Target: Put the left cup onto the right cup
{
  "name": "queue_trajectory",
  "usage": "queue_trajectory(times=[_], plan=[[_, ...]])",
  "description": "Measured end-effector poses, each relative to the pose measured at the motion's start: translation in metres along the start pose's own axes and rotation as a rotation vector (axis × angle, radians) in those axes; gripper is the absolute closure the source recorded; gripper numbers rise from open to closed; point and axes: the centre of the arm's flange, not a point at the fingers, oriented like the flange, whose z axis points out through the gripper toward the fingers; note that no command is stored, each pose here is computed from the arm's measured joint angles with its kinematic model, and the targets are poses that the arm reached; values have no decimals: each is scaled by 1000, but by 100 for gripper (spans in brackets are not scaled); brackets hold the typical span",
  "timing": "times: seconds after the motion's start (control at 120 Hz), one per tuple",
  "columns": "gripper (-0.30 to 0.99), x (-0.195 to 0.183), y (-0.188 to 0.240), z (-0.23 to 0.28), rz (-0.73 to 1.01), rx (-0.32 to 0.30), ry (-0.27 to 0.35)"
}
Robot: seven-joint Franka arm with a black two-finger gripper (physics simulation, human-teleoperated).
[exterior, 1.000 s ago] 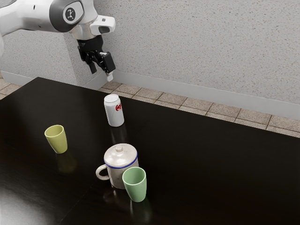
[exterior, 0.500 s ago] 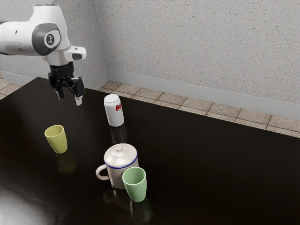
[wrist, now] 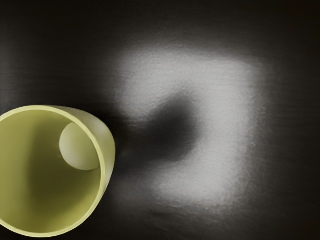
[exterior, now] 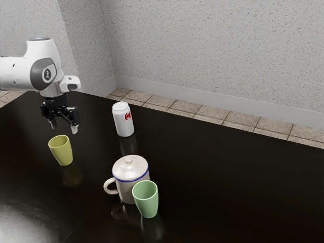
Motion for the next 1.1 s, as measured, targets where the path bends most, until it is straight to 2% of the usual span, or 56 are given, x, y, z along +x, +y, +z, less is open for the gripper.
queue_trajectory(times=[0.608, 0.767, 0.842, 0.958, 1.1], plan=[[0, 31, -22, 97, -77, 25, -20], [40, 31, -22, 100, -83, 22, -15], [54, 31, -23, 101, -87, 21, -13], [66, 30, -29, 101, -99, 20, -12], [73, 29, -32, 100, -105, 20, -10]])
